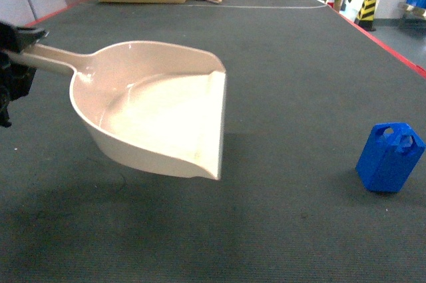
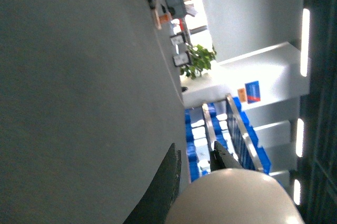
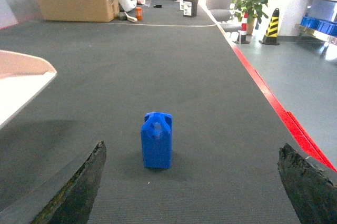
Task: Place part in tray to right shelf
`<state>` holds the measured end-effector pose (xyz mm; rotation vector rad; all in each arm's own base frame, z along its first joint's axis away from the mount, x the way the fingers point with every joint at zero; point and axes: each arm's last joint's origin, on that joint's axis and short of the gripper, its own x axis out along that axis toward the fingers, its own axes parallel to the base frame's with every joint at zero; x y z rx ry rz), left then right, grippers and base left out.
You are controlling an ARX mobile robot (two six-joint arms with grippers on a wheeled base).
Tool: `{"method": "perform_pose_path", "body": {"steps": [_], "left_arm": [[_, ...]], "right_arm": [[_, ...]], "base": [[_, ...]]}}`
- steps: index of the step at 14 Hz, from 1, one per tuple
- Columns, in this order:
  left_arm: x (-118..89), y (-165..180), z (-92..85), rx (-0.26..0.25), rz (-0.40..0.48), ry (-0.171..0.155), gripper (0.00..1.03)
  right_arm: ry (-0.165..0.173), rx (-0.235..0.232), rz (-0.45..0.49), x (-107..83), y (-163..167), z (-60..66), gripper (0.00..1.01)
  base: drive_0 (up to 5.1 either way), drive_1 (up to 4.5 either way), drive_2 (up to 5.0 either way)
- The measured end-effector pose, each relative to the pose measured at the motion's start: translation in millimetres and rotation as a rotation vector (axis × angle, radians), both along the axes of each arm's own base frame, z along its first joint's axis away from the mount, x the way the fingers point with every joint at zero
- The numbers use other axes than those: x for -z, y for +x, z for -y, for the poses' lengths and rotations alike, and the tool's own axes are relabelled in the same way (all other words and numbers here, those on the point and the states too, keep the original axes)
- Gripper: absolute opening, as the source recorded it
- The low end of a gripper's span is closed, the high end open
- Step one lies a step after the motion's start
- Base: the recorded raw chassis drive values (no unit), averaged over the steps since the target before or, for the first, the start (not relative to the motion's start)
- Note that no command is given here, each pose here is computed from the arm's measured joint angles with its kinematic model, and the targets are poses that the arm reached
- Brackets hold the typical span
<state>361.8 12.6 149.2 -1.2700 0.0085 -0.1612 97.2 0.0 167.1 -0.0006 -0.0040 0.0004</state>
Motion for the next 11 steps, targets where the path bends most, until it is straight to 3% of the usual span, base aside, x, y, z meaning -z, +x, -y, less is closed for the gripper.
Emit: {"method": "perform_pose_path", "body": {"steps": [2,5,7,11], "left_arm": [[-19,-15,28.7,0.081,0.041,-0.025,0.14],[-22,-42,64.6,0.162,0.020,-0.078,0.14],[-14,-53,68.7,0.157,-0.025,-0.102,0.14],[-15,-56,67.3,0.140,-0.020,-0.103,0.13]], "right_arm": [[0.000,0.000,0.000,0.0,0,0.0,0.98],[0.000,0.000,0.000,0.0,0,0.0,0.98],[0.000,0.000,0.000,0.0,0,0.0,0.98],[0.000,0.000,0.000,0.0,0,0.0,0.98]], "base": [[0.0,0.00,0.0],[0.0,0.00,0.0],[0.0,0.00,0.0],[0.0,0.00,0.0]]}}
